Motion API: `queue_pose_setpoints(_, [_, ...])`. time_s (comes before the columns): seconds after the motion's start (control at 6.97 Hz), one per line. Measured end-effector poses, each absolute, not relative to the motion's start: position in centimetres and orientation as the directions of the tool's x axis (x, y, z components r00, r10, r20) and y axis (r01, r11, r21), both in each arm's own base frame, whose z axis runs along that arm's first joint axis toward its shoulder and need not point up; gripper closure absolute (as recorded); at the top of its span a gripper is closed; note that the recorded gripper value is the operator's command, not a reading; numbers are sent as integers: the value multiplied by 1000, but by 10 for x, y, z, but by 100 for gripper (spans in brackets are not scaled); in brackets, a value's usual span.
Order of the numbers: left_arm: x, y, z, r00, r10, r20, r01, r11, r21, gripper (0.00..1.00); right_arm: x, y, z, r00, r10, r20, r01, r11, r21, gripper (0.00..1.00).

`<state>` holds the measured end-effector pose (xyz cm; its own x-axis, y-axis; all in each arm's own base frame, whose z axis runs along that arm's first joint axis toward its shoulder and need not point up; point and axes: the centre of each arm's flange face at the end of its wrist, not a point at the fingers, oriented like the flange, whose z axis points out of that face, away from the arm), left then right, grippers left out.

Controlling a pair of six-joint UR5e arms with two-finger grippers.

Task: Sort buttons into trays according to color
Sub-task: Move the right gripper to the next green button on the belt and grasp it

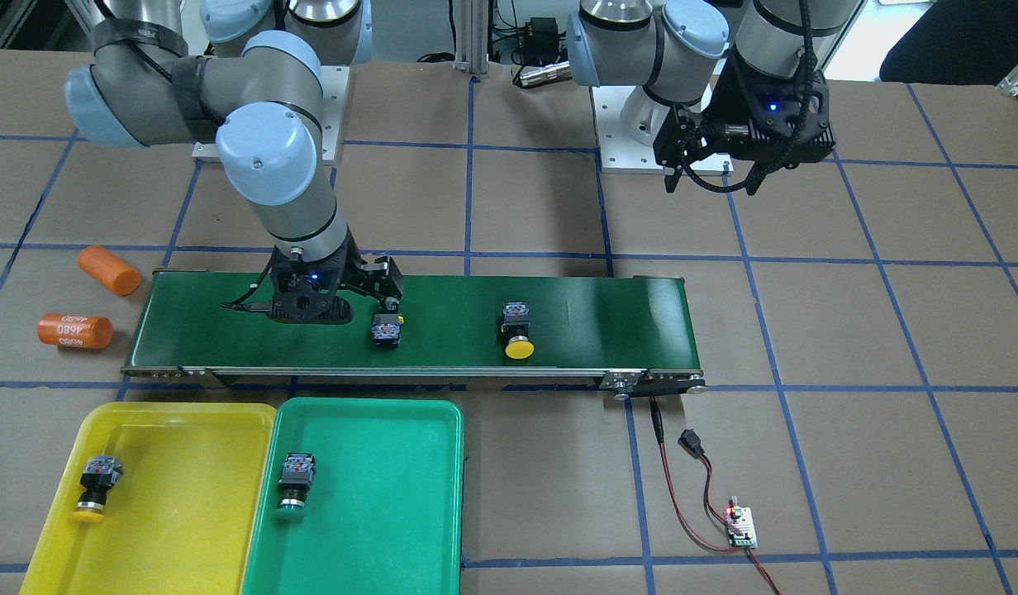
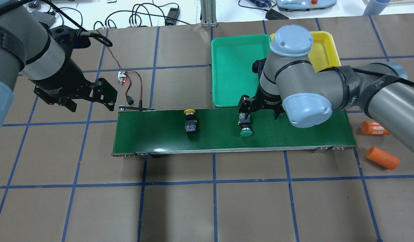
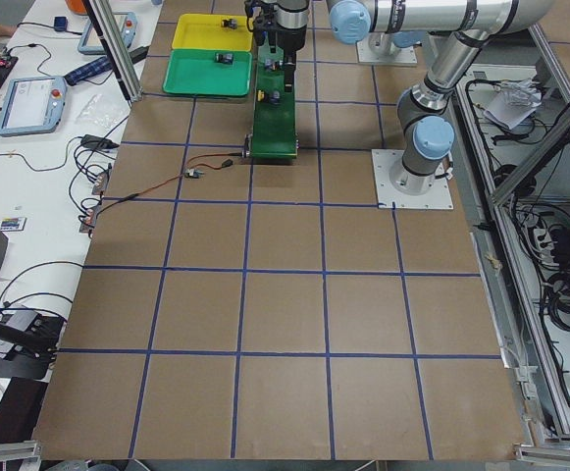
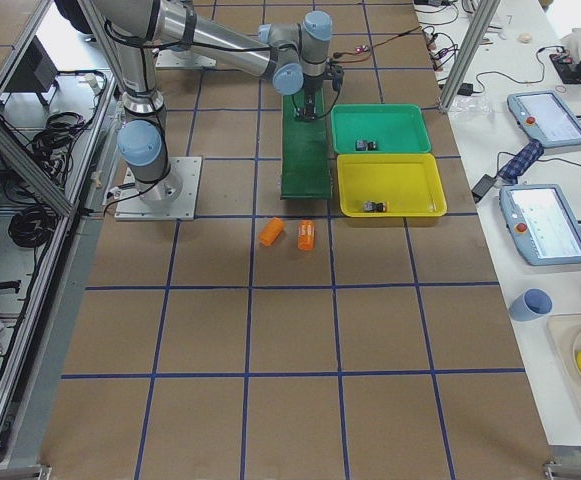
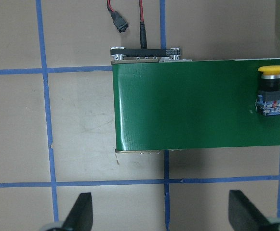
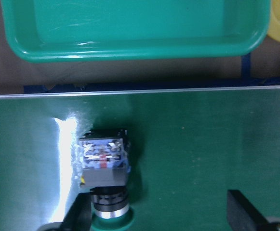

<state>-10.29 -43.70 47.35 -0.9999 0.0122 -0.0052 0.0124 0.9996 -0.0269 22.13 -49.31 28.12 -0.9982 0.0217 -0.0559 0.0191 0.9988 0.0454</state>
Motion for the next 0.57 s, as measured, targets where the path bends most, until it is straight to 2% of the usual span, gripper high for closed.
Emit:
queue_pose_setpoints(0.14, [-103, -438, 473, -1000, 9, -1, 9, 999, -33, 0, 231, -492, 271, -998, 17, -54, 14, 999, 51, 18])
queue_pose_setpoints(0.29, [-104, -438, 473, -1000, 8, 1, 8, 999, -36, 0, 234, -490, 260, -999, 14, -46, 11, 998, 67, 40])
queue_pose_setpoints(0.43, [-104, -438, 473, -1000, 8, 2, 8, 999, -37, 0, 234, -487, 250, -999, 11, -40, 8, 996, 84, 66])
queue_pose_setpoints(0.57, [-104, -438, 473, -1000, 8, 2, 8, 999, -39, 0, 234, -487, 246, -999, 8, -38, 5, 996, 86, 72])
